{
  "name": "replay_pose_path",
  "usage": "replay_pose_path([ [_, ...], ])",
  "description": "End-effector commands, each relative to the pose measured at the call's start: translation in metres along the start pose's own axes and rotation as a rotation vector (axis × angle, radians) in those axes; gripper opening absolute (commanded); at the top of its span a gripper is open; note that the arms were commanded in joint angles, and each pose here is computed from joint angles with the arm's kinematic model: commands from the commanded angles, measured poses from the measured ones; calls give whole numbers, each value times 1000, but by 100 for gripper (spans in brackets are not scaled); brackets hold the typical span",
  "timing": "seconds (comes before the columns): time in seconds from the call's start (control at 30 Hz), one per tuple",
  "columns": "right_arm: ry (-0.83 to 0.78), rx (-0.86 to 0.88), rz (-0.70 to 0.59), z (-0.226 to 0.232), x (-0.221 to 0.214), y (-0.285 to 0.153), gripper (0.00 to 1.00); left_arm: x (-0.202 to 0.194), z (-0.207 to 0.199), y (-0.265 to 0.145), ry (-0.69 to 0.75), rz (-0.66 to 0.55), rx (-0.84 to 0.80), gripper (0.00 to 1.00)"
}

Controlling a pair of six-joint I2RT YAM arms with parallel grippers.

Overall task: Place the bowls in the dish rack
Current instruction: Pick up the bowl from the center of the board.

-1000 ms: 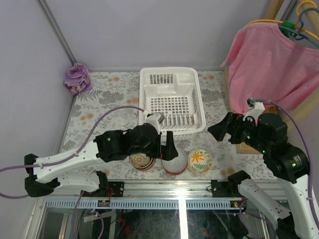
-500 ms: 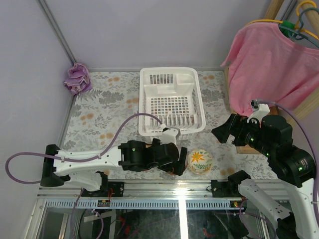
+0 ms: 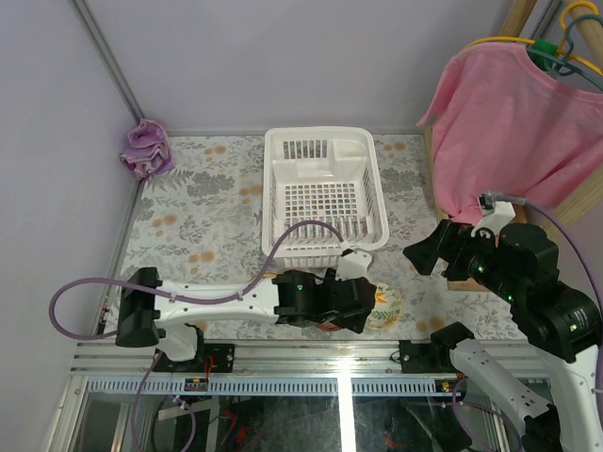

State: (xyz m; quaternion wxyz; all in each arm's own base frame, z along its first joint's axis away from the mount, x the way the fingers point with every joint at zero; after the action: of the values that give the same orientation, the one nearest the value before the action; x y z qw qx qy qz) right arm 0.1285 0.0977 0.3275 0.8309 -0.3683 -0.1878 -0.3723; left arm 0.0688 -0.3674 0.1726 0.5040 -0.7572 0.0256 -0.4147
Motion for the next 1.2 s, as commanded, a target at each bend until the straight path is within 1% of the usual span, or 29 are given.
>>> replay_pose_path([
  [0.0,-24,1,-14,-3,-1,-8,100,20,-8,16,-3,-40,-5,58],
  [0.07,-26,-1,-14,-5,-2,-8,100,19,-7,23,-4,-31,-2,51],
  [0.17,-29,-3,-14,-7,-4,-7,99,21,-3,30,-10,-23,8,44],
  [0.27,-33,-10,-12,-10,-5,-6,99,20,3,36,-20,-13,27,39],
  [0.37,-37,-13,-10,-12,-7,-4,99,21,10,40,-35,-12,41,33],
  [0.43,-38,-13,-6,-13,-8,-2,99,21,13,42,-38,-8,44,24],
  [0.47,-39,-15,-3,-14,-9,-1,99,21,13,43,-38,-8,45,23],
  [0.53,-42,-18,1,-15,-10,0,99,19,15,46,-36,-1,51,21],
  [0.7,-47,-21,4,-17,-11,2,99,15,15,51,-38,10,53,20],
  [0.8,-47,-26,9,-18,-13,3,99,13,15,54,-37,17,53,23],
  [0.93,-48,-27,14,-21,-15,5,99,7,18,59,-34,40,71,29],
  [1.0,-47,-28,13,-22,-16,6,99,5,20,60,-35,45,81,30],
  [1.07,-47,-29,17,-22,-16,7,99,4,22,60,-34,49,96,27],
  [1.1,-48,-29,18,-23,-17,7,99,4,23,59,-34,50,104,23],
  [1.13,-48,-29,19,-23,-17,7,99,4,24,59,-32,50,107,19],
  [1.17,-48,-27,20,-23,-18,8,99,5,25,58,-32,49,113,12],
])
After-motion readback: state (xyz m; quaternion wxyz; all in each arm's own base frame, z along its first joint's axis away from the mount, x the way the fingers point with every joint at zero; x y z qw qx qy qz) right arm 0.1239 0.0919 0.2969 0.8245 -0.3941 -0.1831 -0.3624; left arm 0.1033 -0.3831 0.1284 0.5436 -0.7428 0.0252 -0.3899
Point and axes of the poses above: each gripper's point midway between its finger pads, its own y axis out along the fingers, its own z axis along the line the jaws close on, x = y × z, the point moved 2 cm from there along -y, back along the fingers, and after that the axes turned 15 degrees about y, right-handed, at the moved point
